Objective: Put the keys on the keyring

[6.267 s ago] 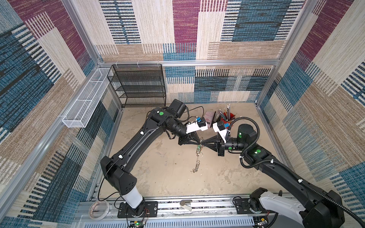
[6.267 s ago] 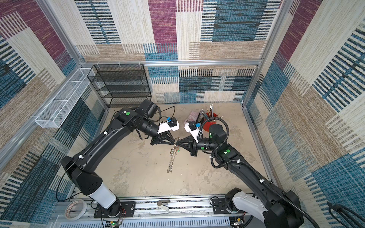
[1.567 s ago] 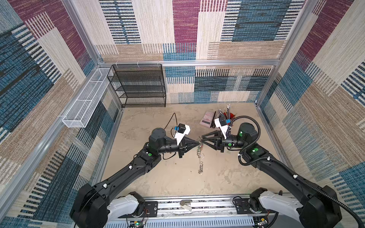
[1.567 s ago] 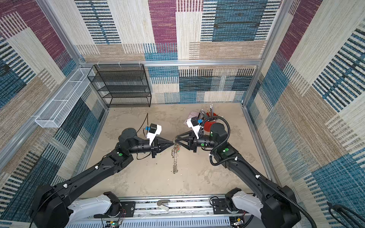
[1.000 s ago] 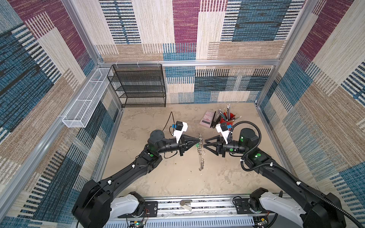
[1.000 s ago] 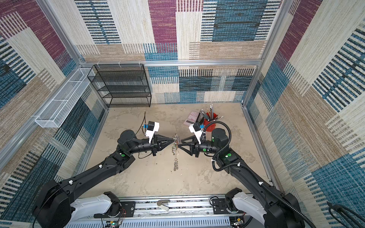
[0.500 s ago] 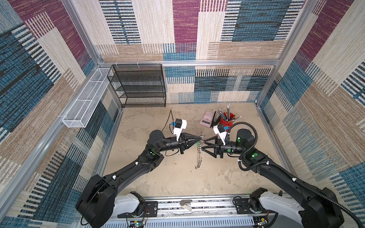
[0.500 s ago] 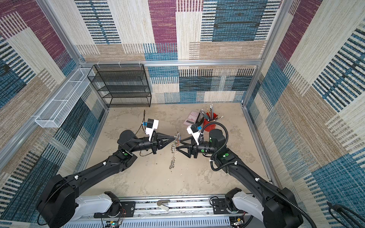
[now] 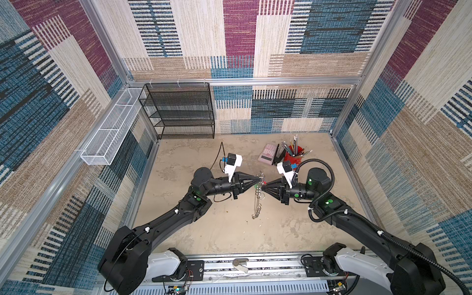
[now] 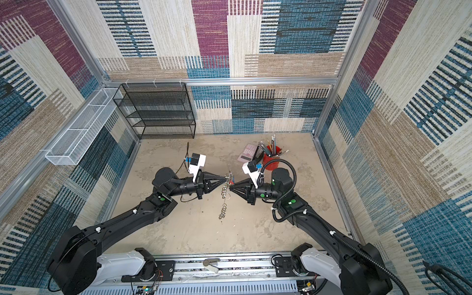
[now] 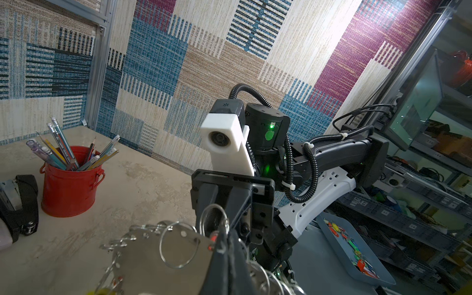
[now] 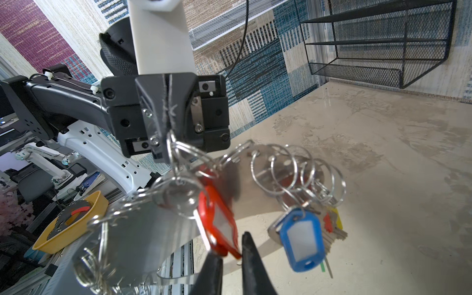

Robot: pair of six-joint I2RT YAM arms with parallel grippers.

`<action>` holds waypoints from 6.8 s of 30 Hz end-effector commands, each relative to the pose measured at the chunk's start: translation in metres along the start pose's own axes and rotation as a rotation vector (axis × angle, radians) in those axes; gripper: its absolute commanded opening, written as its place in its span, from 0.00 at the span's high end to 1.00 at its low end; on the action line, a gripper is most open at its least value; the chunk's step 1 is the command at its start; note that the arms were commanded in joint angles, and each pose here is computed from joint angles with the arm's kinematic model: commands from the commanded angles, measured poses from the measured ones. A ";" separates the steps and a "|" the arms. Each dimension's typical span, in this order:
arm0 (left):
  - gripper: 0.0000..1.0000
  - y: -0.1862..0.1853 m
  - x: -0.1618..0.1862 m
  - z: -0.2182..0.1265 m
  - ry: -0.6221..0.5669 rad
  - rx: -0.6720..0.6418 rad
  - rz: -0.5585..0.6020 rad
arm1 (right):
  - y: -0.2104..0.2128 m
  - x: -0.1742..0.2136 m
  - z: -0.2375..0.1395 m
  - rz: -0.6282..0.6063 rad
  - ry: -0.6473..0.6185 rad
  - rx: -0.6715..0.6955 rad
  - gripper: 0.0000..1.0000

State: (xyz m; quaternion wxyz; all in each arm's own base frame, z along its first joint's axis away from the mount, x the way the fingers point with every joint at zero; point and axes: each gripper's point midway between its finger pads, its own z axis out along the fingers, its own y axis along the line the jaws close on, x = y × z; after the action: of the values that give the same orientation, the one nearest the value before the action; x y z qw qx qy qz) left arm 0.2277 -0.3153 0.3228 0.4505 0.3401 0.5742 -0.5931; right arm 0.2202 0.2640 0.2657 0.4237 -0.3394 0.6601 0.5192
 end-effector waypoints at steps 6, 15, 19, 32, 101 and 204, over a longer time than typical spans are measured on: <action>1.00 0.005 -0.010 -0.004 -0.015 -0.042 0.084 | 0.009 -0.006 -0.008 -0.025 -0.036 0.003 1.00; 1.00 0.012 -0.007 -0.012 0.010 -0.074 0.096 | 0.013 -0.010 -0.014 -0.028 -0.050 0.026 1.00; 1.00 0.013 -0.003 -0.013 0.028 -0.079 0.102 | 0.016 -0.014 -0.016 -0.040 -0.057 0.030 1.00; 1.00 0.015 -0.001 -0.011 0.032 -0.073 0.097 | 0.011 -0.019 -0.012 -0.033 -0.059 0.033 1.00; 0.86 0.229 0.136 -0.022 0.022 -0.534 -0.306 | -0.101 -0.004 -0.078 0.162 -0.236 0.674 0.00; 0.00 0.265 0.095 -0.354 0.054 -1.739 0.120 | -0.240 0.045 -0.230 -0.241 -0.417 1.428 0.00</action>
State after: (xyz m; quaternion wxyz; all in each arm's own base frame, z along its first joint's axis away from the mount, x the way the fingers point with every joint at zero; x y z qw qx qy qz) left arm 0.3956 0.0384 0.0943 0.5637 -0.0780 0.8170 0.0935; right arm 0.3685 -0.0197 0.1482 0.7044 0.0627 0.7065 -0.0274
